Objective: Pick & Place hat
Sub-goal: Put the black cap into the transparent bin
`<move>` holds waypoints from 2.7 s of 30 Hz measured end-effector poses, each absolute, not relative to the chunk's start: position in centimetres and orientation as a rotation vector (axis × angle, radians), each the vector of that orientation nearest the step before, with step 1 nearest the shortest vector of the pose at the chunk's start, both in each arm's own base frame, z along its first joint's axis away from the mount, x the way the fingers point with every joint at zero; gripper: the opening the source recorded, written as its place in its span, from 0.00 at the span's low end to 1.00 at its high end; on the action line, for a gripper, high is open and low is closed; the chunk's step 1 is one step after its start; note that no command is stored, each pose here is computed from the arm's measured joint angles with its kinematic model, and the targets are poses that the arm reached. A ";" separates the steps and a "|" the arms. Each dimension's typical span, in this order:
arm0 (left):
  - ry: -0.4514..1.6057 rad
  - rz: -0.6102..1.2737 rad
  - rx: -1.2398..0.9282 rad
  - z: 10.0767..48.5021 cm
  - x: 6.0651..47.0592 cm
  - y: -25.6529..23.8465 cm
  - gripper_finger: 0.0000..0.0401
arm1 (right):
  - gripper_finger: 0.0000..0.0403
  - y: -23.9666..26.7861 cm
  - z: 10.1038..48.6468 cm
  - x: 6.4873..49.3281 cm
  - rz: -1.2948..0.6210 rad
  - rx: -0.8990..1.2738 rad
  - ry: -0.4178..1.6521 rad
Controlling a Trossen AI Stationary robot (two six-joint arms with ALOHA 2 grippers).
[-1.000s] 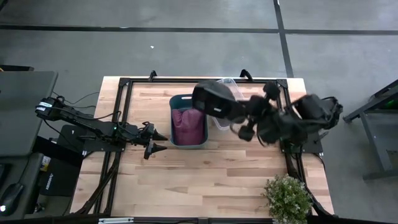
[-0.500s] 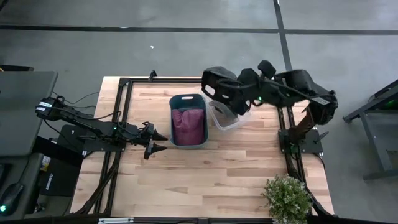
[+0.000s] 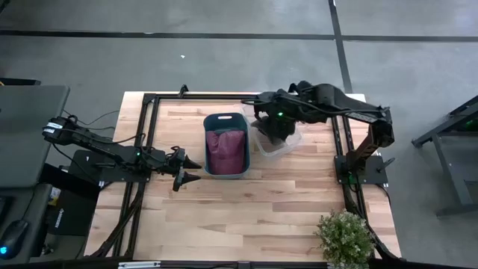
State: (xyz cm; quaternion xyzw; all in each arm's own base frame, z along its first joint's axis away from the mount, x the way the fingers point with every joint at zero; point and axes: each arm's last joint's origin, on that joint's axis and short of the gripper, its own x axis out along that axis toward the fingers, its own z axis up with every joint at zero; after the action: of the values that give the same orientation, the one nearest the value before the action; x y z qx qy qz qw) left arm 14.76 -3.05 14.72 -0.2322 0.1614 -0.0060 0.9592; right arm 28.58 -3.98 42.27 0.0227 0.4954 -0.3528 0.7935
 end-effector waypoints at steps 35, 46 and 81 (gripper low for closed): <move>0.327 -0.012 -0.471 14.7 14.8 -3.1 0.61 | 0.01 -5.2 34.0 31.4 -0.666 0.168 1.213; 0.327 -0.012 -0.471 14.7 14.8 -3.1 0.61 | 0.01 -6.5 30.0 31.6 -0.740 0.227 1.229; 0.327 -0.012 -0.471 14.7 14.8 -3.1 0.61 | 0.02 -7.4 26.3 34.4 -0.578 0.328 1.257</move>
State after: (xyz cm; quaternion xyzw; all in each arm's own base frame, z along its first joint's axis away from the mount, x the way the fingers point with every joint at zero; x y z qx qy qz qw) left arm 14.76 -3.06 14.73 -0.2322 0.1612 -0.0061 0.9592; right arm 34.38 -7.41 26.28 0.1504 0.5769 -0.2652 0.7578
